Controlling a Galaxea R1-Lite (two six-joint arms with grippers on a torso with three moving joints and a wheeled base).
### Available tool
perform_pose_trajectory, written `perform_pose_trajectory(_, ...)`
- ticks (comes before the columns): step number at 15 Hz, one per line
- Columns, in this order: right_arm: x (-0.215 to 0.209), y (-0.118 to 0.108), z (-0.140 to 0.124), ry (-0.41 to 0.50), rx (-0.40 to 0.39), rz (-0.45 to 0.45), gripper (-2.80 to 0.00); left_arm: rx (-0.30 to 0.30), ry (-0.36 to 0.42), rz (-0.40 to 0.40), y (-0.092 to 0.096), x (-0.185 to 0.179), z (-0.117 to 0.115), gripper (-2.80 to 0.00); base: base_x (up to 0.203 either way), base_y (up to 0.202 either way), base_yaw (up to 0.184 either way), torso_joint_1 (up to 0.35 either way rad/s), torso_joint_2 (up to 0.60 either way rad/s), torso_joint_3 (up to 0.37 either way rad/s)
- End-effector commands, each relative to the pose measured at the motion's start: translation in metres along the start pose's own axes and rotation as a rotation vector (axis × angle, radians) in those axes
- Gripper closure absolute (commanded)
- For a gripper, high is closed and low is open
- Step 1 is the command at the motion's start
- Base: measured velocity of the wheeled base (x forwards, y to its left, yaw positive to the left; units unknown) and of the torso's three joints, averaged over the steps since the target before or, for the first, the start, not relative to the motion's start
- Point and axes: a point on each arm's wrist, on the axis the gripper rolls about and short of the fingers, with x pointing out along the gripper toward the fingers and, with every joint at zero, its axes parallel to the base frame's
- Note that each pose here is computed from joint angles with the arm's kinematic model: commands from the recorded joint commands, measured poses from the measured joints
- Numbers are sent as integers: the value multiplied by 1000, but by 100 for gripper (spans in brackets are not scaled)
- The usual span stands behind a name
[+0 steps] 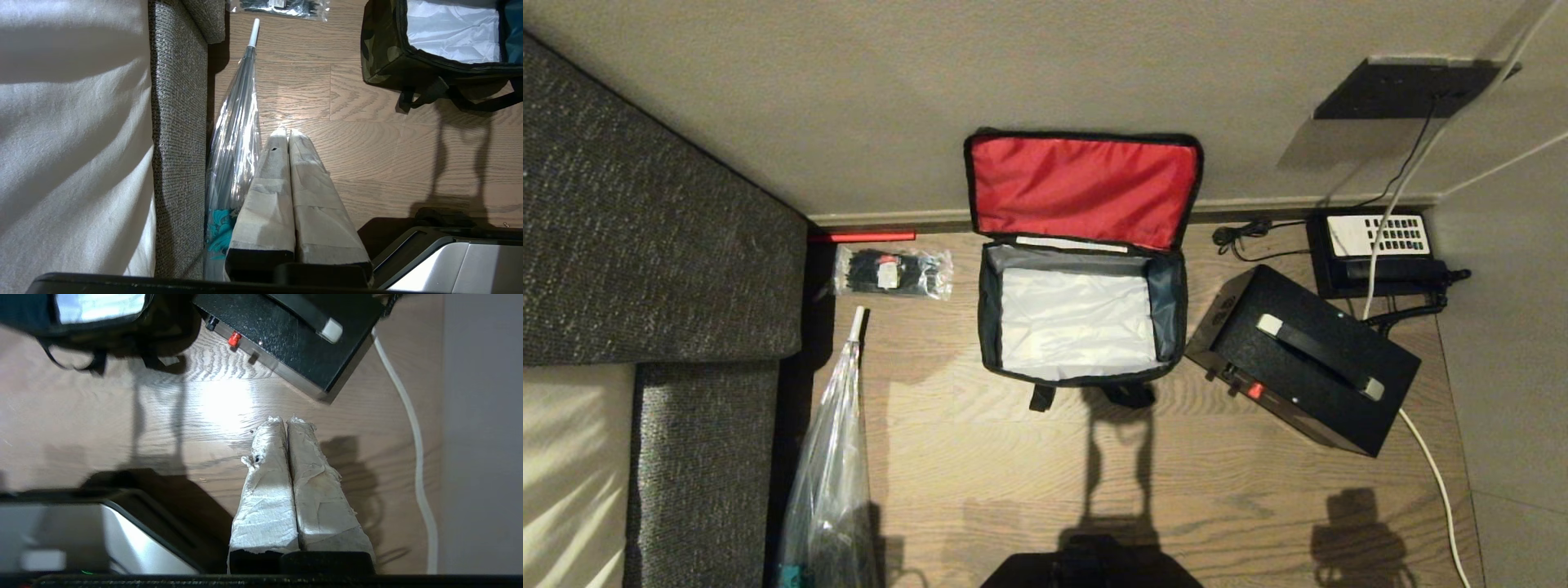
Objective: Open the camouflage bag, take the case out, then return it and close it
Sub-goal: Grip the handle again
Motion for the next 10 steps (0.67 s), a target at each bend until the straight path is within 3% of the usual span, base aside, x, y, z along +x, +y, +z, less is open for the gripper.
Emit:
perform_pose_trajectory(1,-1,1,-1,-6,-46,23,0,-1,1,1,0,0,-1,0,0,0,0,0,0,0)
perform_pose_trajectory(4,-1,0,-1,-3,26,3,0,0,1,1,0,0,-1,0,0,0,0,0,0,0)
perform_pose_trajectory(10,-1,0,-1,-5,24,-3,0,0,1,1,0,0,-1,0,0,0,0,0,0,0)
